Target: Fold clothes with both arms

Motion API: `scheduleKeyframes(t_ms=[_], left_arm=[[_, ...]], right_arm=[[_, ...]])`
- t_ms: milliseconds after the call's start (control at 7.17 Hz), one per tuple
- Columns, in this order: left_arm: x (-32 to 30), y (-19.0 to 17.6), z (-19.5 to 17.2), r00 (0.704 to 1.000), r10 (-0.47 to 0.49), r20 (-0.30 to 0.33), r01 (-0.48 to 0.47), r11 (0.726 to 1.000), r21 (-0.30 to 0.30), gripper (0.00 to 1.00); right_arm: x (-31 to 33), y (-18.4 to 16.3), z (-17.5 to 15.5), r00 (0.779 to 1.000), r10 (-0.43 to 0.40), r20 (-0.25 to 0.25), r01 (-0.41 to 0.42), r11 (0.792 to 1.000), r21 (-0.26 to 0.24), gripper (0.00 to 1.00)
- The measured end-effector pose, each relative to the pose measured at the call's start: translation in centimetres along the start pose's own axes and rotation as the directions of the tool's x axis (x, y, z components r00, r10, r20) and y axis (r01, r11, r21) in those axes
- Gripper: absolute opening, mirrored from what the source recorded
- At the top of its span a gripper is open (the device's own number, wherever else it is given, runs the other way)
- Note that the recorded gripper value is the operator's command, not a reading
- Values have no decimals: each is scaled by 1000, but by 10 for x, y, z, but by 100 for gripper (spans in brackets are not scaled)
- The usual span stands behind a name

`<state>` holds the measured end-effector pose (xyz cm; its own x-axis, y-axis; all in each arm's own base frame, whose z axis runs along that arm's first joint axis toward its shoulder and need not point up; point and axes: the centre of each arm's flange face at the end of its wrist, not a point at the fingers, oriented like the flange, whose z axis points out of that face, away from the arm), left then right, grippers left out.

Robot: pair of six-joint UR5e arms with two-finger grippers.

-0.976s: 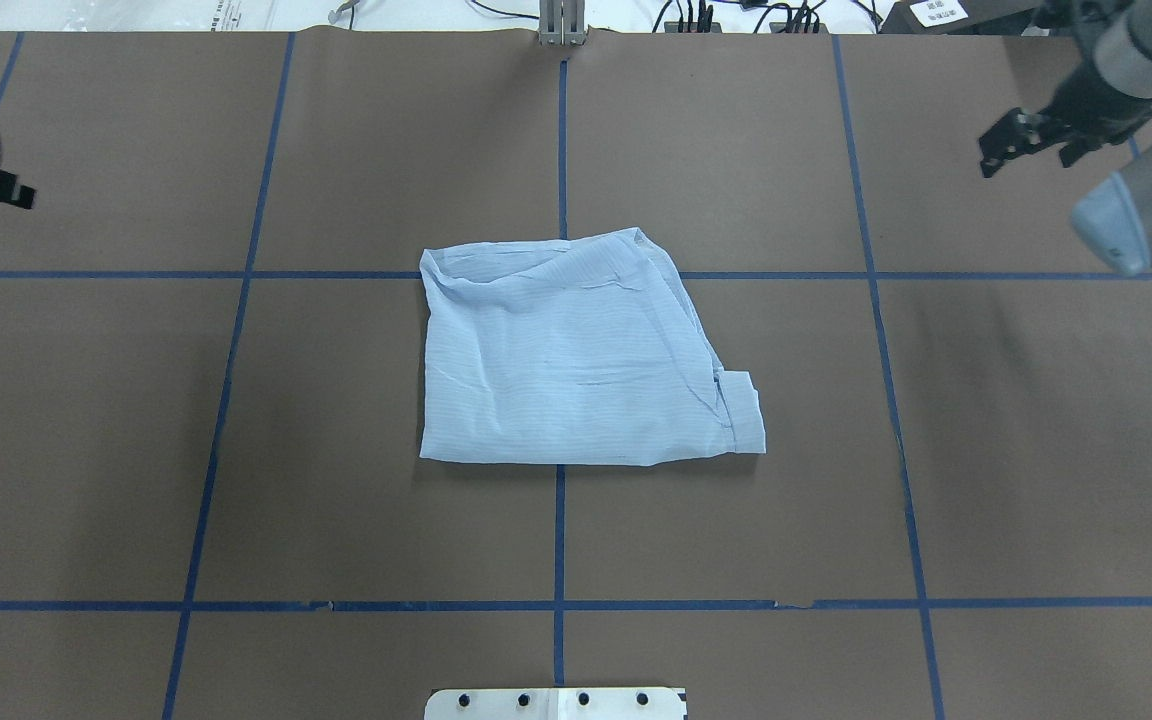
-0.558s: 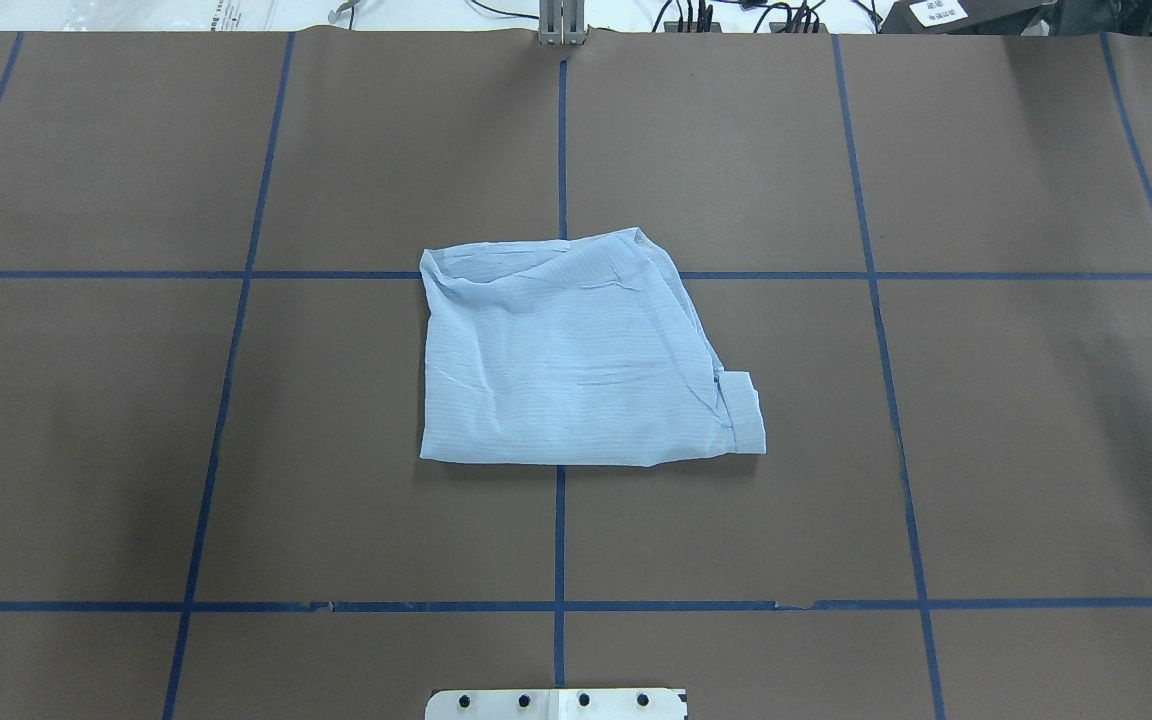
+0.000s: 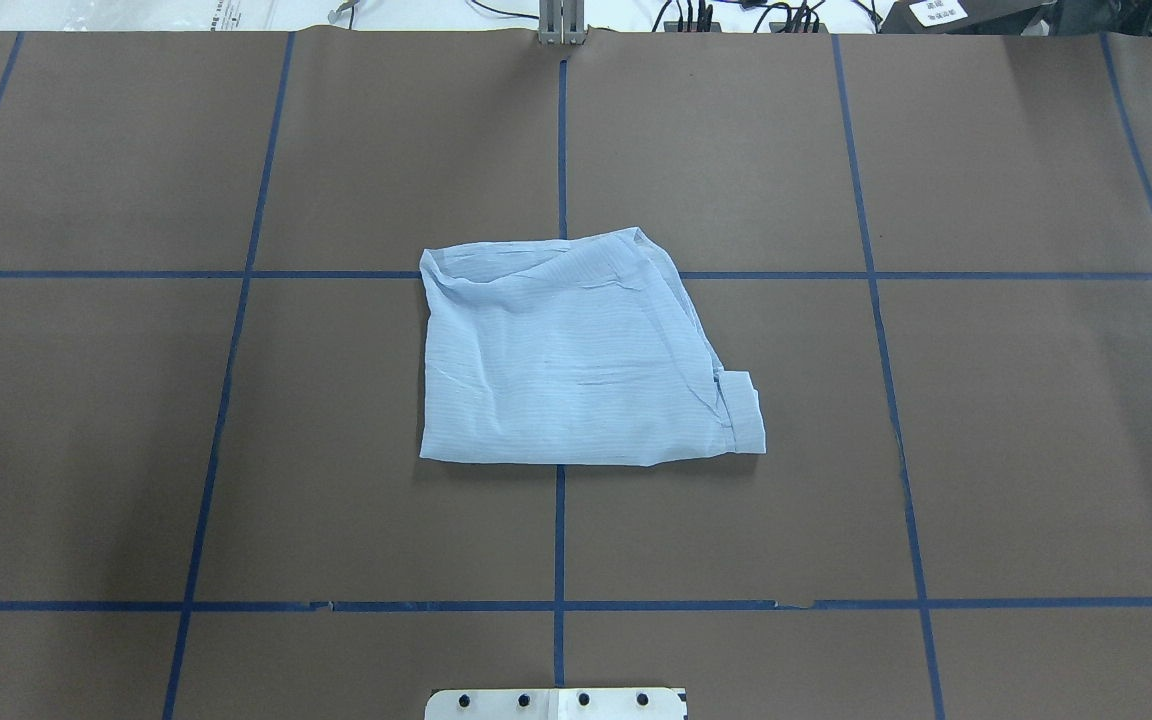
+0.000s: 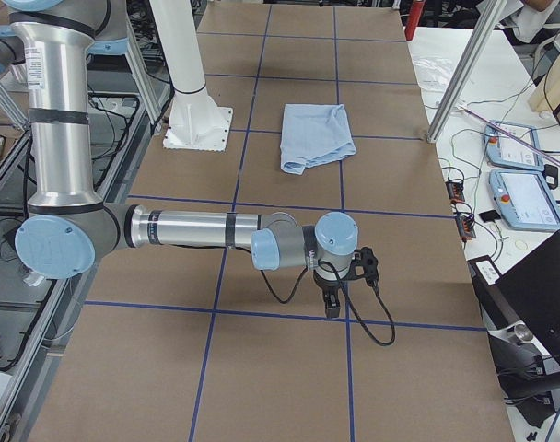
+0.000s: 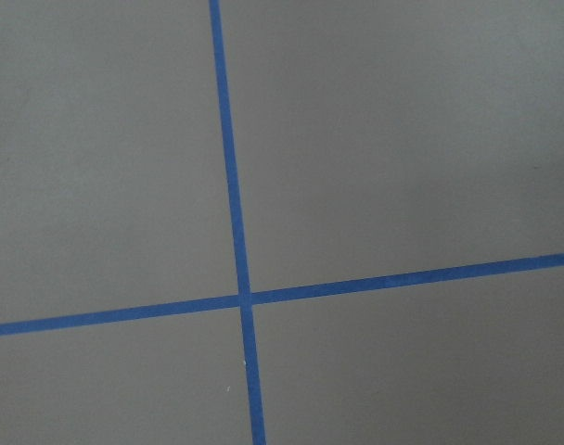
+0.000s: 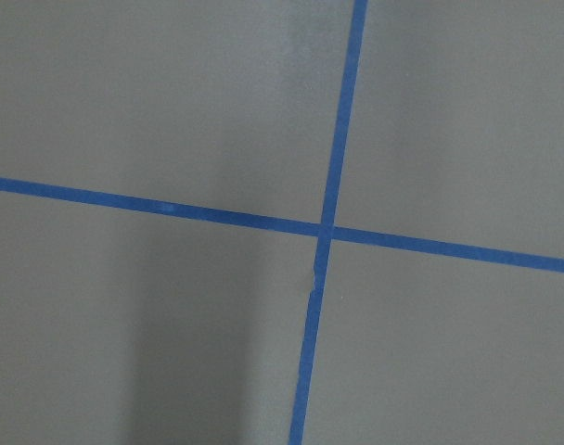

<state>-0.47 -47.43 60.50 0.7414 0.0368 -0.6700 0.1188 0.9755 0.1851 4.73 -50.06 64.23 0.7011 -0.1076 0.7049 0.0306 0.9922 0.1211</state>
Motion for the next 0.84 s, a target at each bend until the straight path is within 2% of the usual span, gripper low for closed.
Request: scheduleKeyframes(t_ms=[558, 836], left_arm=[[-55, 0, -34, 995, 85, 45, -78, 986, -149, 100], [-59, 4, -35, 996, 74, 40, -65, 981, -184, 100]], right_arm=[[9, 23, -45, 986, 164, 8, -164, 986, -33, 100], [-8, 29, -65, 959, 283, 11, -283, 958, -42, 100]])
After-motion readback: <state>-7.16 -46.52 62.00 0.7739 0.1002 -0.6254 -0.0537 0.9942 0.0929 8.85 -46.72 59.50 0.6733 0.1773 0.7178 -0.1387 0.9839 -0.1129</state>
